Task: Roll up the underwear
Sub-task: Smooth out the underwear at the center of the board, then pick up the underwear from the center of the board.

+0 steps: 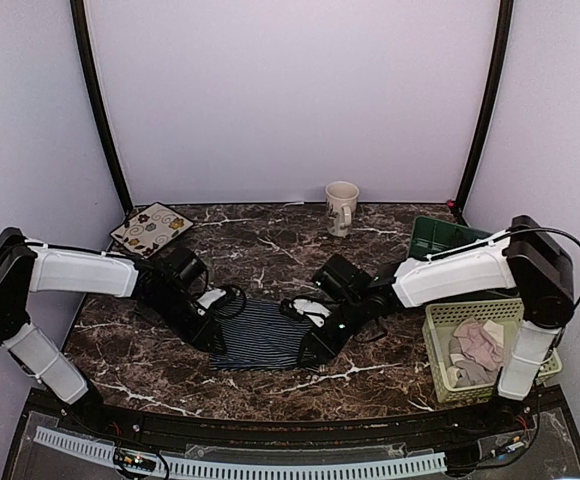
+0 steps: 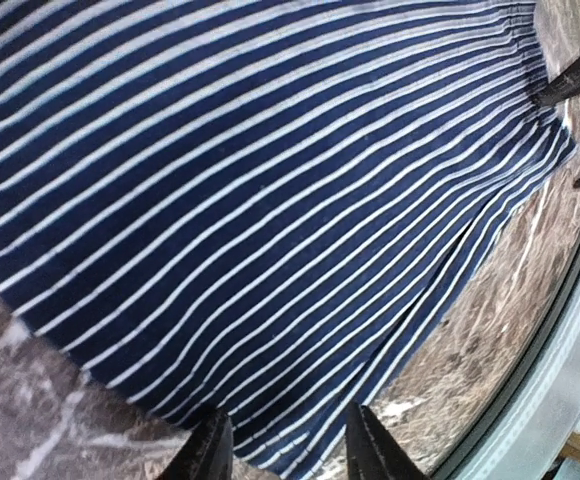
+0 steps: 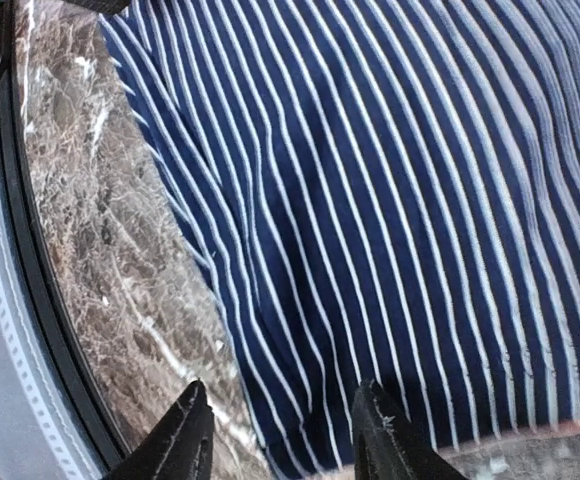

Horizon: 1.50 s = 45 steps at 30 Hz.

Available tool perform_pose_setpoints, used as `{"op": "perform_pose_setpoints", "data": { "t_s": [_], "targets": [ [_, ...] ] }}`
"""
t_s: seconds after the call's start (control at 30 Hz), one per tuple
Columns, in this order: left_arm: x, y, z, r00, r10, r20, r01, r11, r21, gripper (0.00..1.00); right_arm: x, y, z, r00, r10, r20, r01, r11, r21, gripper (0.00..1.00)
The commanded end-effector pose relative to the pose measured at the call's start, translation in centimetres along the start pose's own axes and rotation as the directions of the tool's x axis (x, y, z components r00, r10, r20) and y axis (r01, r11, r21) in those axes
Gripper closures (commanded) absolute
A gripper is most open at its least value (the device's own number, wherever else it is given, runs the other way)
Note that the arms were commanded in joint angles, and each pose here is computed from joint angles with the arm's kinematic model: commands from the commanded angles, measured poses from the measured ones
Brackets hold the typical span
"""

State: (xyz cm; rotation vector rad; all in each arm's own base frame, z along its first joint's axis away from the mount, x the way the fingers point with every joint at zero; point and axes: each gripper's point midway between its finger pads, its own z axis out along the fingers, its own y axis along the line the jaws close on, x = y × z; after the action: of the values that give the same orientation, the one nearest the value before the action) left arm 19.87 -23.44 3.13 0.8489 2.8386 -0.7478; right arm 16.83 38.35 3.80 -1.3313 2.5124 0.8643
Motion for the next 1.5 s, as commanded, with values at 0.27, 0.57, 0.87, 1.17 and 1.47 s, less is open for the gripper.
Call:
{"op": "perform_pose_setpoints", "data": {
  "t_s": [0.27, 0.57, 0.87, 1.17, 1.47],
  "targets": [
    [-2.9, -4.1, -7.8, 0.666, 0.666, 0.335, -0.625, 0.744, -0.236, 0.42, -1.7, 2.5, -7.1, 0.872, -0.462, 0.164, 0.403, 0.866, 0.298, 0.4],
    [-0.6, -2.5, -6.7, 0.611, 0.753, 0.244, -0.696, 0.658, -0.288, 0.44, 1.4, 2.6, -1.9, 0.846, -0.533, 0.002, 0.497, 0.79, 0.36, 0.53],
    [-0.7, -2.1, -6.6, 0.623, 0.738, 0.261, -0.671, 0.675, -0.307, 0.47, 1.9, 1.3, -0.5, 0.841, -0.539, -0.048, 0.489, 0.718, 0.495, 0.53],
    [1.4, -1.8, -5.4, 0.624, 0.748, 0.223, -0.702, 0.663, -0.259, 0.51, 4.3, -0.7, 1.4, 0.852, -0.505, -0.14, 0.5, 0.704, 0.504, 0.78],
    [4.5, -2.8, -3.8, 0.517, 0.834, 0.194, -0.825, 0.546, -0.145, 0.56, 5.0, -0.6, 0.6, 0.834, -0.507, -0.218, 0.545, 0.692, 0.474, 1.0]
  ]
}}
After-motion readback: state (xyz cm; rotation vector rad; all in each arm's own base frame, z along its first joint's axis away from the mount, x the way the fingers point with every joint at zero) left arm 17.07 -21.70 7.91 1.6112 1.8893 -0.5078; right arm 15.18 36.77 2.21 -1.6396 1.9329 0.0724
